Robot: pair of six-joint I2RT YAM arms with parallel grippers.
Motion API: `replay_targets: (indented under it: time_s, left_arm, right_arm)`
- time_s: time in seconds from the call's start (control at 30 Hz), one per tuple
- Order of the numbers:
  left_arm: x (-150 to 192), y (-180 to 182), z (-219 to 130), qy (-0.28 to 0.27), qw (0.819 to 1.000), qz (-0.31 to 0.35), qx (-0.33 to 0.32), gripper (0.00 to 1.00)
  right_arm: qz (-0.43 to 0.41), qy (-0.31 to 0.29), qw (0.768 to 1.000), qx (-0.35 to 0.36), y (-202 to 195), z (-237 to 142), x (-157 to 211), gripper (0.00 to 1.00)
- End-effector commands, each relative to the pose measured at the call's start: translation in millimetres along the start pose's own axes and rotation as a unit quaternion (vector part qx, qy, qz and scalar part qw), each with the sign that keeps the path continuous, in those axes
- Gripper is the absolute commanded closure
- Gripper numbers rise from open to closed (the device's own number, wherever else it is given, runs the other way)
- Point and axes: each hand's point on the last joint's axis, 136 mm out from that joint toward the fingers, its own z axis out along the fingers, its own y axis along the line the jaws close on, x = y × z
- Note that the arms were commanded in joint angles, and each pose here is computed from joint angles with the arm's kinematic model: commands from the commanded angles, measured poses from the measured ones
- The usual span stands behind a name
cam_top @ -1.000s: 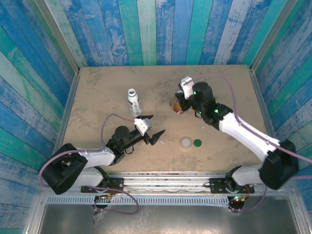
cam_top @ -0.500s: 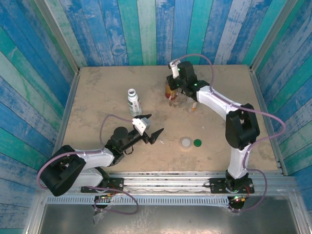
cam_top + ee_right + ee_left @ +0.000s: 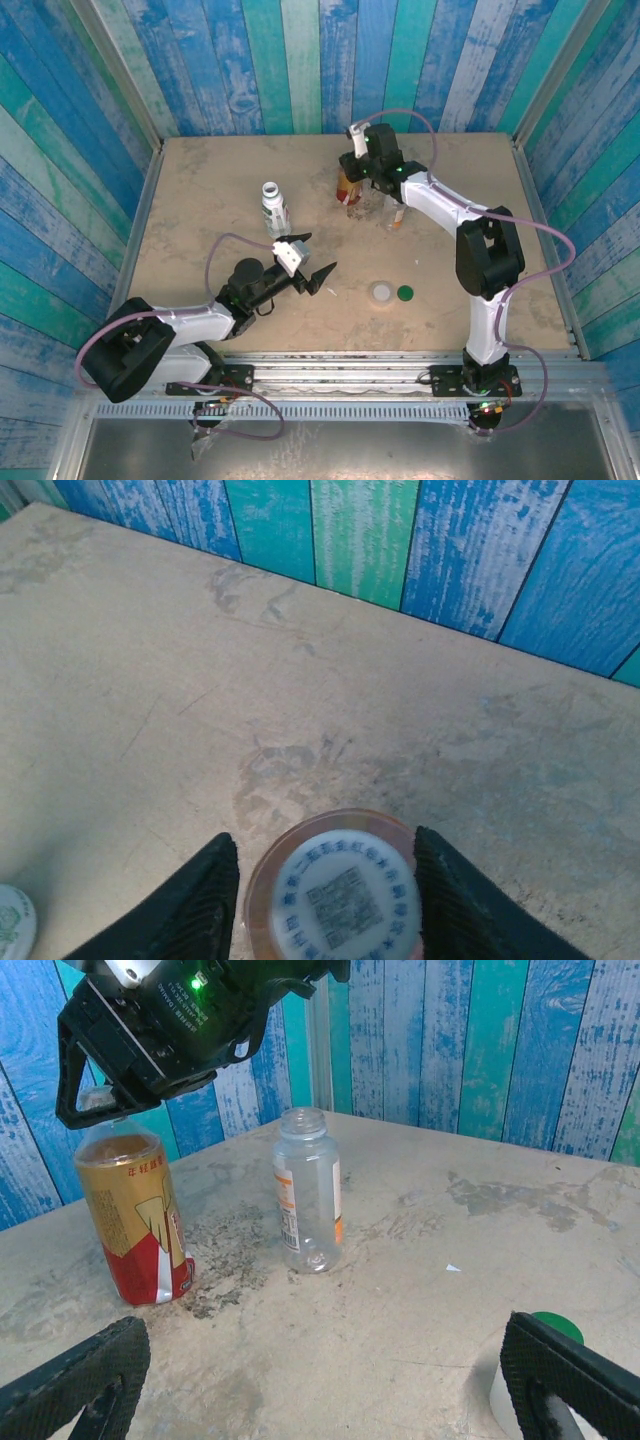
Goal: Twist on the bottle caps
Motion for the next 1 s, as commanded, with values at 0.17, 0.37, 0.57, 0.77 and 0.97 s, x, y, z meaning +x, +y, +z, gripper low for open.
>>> replay_targets:
  time_s: [0.17, 0.37, 0.57, 0.77, 0.97]
  left_arm:
    - [-16, 0, 4, -0.023, 1.000, 0.013, 0.005, 0.06]
    - [-7, -2, 9, -0.009, 1.000, 0.014, 0.012, 0.06]
    - [-5, -5, 17, -0.011, 1.000, 0.012, 0.026, 0.06]
    - [-2, -9, 23, -0.011, 0.999, 0.002, 0.041, 0.06]
    - [-4, -11, 25, -0.017, 0.999, -0.004, 0.047, 0.06]
  right_arm:
    - [-0.029, -0.035, 0.999, -0.004, 1, -28, -33, 0.32]
    - [-0.040, -0.047, 0.998, 0.028, -9, -62, -34, 0.21]
    - [-0.020, -0.036, 0.993, 0.114, -40, -95, 0, 0.11]
    - [0.011, -0.012, 0.994, 0.111, -56, -106, 37, 0.15]
    - [0.034, 0.023, 0.993, 0.111, -68, -104, 69, 0.27]
